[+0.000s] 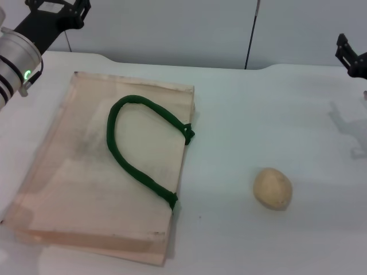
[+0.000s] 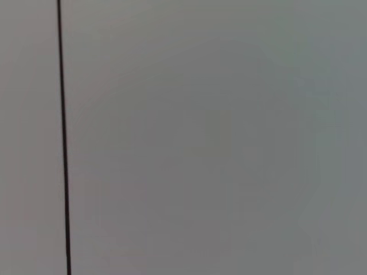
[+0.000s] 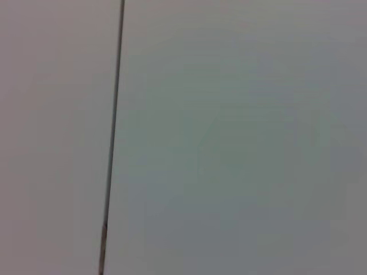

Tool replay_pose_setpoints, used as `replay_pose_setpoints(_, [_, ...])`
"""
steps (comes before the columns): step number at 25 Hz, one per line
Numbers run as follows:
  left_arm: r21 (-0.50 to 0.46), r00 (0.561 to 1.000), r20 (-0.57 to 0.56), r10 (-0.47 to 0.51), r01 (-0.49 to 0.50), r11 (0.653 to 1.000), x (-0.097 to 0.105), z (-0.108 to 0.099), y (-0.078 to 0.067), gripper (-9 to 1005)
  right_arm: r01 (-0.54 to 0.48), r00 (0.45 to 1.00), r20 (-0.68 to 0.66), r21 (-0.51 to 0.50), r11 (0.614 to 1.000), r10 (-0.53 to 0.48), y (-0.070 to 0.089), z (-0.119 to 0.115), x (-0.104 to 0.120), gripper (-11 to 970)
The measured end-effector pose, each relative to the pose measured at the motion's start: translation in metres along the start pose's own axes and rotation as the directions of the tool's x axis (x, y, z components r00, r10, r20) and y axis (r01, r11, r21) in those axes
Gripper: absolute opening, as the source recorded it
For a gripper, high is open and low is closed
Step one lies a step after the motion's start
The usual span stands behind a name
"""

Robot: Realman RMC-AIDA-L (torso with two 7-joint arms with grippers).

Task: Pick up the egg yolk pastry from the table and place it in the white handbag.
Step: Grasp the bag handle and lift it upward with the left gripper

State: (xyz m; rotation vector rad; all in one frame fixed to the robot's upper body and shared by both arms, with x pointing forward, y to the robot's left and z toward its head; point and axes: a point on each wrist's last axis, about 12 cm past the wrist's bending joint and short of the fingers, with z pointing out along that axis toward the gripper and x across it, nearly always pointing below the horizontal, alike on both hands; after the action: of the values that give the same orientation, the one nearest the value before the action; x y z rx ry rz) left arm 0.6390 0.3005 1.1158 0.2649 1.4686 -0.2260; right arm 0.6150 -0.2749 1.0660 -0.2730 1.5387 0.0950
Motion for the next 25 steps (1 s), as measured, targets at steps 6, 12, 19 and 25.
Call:
replay_pose_setpoints(6, [0.004,1.0,-0.018,0.003,-0.003,1.0,0.001,0.003,-0.003,413,-0.001,0.999,-0.049,0.006,1.0,0.001,0.0,0.004,0.003,758])
replay_pose_setpoints(12, [0.066,0.999,-0.023,-0.031,0.033,0.997,-0.002,0.002,-0.007,407,-0.003,0.998,-0.06,0.013,1.0,0.003,-0.001,-0.001,0.007,758])
replay_pose_setpoints(19, [0.176,0.997,-0.062,-0.052,0.062,0.982,-0.025,-0.004,-0.006,401,-0.015,0.998,-0.064,0.012,1.0,0.016,-0.001,-0.001,0.008,758])
replay_pose_setpoints(25, [0.239,0.989,-0.148,-0.001,0.037,0.97,-0.036,-0.005,-0.008,363,-0.021,0.997,-0.07,0.005,1.0,0.021,0.0,-0.001,0.009,758])
